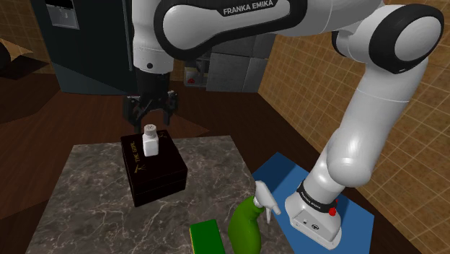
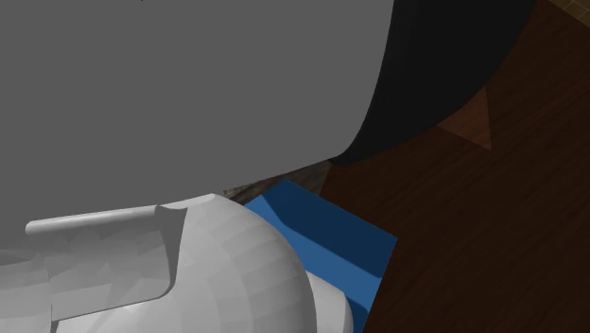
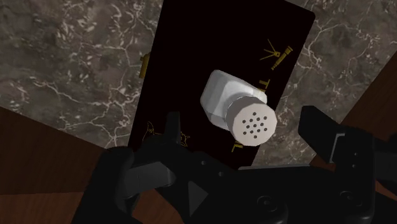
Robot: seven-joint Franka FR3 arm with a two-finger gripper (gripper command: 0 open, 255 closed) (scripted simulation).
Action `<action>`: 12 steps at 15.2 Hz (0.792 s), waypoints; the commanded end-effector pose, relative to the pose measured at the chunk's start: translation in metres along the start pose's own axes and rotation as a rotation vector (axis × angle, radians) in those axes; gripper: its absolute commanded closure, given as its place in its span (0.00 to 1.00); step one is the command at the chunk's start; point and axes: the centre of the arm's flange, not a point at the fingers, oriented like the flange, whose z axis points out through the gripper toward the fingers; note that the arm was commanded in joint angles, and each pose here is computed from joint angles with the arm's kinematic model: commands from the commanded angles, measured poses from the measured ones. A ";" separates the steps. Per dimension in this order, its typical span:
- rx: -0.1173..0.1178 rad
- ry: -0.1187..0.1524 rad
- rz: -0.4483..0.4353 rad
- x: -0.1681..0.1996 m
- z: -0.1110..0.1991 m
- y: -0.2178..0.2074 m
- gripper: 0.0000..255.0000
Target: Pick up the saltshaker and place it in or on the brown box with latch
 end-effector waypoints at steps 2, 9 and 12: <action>0.000 0.000 0.000 0.000 0.000 0.000 0.00; 0.000 0.000 0.000 0.000 -0.050 0.000 0.00; 0.000 0.000 0.000 0.000 -0.050 0.000 0.00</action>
